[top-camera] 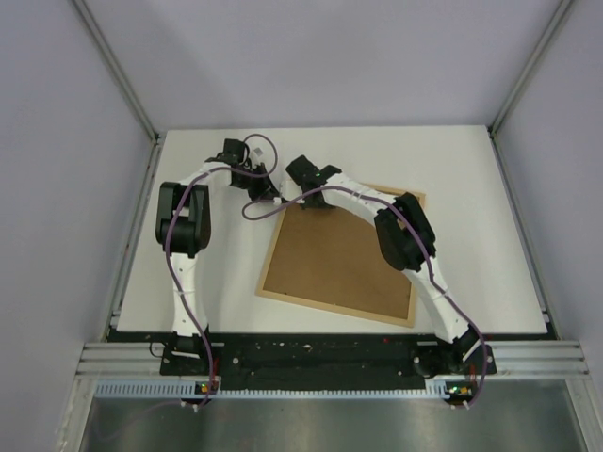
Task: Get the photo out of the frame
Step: Release the photo frame item from the photo frame.
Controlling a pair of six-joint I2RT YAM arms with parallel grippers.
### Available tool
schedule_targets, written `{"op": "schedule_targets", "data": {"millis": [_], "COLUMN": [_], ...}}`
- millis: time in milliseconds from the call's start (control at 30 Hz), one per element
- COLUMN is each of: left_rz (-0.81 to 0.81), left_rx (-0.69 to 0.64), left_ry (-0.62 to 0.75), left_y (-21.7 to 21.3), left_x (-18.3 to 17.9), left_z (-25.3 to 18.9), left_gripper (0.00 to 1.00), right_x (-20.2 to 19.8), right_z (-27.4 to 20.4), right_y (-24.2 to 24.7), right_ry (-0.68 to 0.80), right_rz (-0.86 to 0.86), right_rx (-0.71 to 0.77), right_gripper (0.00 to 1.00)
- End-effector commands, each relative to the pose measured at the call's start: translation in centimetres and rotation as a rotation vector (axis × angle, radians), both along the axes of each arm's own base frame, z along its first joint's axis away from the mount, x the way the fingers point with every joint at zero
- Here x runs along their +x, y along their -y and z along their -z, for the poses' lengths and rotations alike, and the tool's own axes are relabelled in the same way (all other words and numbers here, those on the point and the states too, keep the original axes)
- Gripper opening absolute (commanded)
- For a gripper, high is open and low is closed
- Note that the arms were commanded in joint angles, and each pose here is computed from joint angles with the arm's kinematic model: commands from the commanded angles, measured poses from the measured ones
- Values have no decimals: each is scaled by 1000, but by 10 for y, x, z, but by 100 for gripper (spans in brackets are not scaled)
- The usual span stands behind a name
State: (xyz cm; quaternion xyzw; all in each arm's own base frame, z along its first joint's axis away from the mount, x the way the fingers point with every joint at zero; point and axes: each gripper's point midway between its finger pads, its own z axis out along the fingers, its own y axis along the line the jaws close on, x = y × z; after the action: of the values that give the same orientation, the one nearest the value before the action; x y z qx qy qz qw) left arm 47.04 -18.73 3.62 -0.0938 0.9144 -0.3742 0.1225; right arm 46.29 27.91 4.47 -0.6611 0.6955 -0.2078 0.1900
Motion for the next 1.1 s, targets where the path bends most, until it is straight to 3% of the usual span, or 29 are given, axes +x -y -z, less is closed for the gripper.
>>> {"op": "schedule_targets", "data": {"millis": [0, 1067], "left_rz": [2, 3], "left_rx": [56, 53], "left_ry": [-76, -73], "left_y": [-5, -4], "left_x": [-21, -20], "left_z": [17, 16], "left_gripper": [1, 1], "right_x": [1, 8], "right_z": [-4, -4], "right_y": [6, 8], "right_ry": [-12, -47], "right_rz": [8, 21], "right_rx": [-8, 22], "right_gripper": [0, 0]}}
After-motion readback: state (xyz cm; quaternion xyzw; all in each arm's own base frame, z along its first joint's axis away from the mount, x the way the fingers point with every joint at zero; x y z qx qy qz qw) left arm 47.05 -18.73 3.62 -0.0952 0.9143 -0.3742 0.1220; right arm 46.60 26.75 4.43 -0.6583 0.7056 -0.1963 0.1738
